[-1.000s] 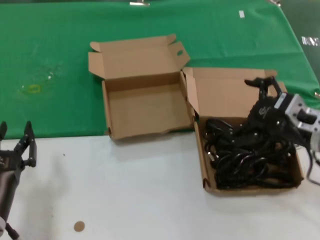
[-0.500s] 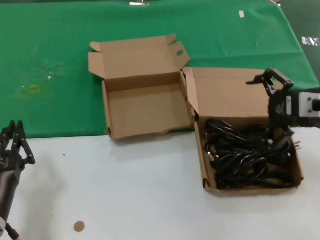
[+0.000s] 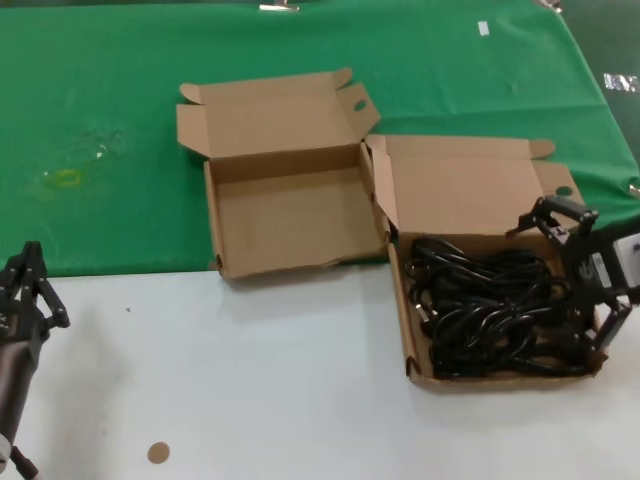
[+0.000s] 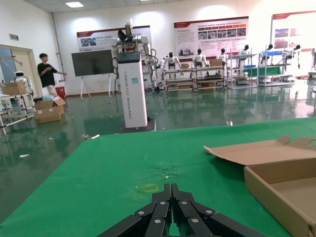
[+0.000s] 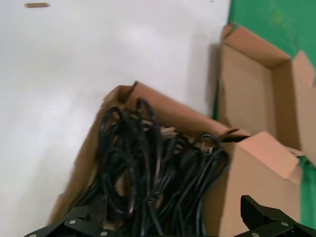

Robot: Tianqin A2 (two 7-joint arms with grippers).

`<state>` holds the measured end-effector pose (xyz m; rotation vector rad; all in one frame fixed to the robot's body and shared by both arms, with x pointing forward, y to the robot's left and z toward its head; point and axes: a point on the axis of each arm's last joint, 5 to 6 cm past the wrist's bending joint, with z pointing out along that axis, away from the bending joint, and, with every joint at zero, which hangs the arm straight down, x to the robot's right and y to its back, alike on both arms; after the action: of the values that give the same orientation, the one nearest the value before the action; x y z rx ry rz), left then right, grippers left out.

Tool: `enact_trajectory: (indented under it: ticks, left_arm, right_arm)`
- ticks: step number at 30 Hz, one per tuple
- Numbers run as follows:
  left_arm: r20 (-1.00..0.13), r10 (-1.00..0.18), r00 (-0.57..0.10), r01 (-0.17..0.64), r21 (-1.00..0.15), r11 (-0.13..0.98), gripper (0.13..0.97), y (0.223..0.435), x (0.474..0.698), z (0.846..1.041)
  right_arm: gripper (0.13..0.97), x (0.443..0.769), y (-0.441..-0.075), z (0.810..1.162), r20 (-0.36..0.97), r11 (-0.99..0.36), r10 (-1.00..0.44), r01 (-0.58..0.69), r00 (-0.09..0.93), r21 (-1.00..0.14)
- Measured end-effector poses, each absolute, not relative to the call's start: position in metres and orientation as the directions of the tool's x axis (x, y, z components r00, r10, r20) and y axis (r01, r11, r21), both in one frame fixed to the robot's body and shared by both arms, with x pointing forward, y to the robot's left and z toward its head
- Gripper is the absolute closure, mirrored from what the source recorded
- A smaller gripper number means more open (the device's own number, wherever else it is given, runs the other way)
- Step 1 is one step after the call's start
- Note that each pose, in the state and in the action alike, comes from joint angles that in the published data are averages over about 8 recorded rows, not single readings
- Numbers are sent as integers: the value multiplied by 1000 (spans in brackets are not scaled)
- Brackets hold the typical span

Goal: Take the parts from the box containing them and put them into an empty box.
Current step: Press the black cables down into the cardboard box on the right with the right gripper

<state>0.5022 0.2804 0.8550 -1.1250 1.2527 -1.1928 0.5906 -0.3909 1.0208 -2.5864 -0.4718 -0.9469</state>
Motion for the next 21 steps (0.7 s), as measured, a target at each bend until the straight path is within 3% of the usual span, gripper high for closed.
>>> enact_trajectory:
  ticks: [12,21]
  left_arm:
    - [-71,-997,-35,22,-997,70,945,280,502,855]
    - [-71,-997,-35,22,-997,70,945,280,502,855]
  right_arm:
    - [174,599,-393,1009,620,-879,215,426,754,-214]
    - [291,607,-396,1001,618,-882,205,417,759,-220]
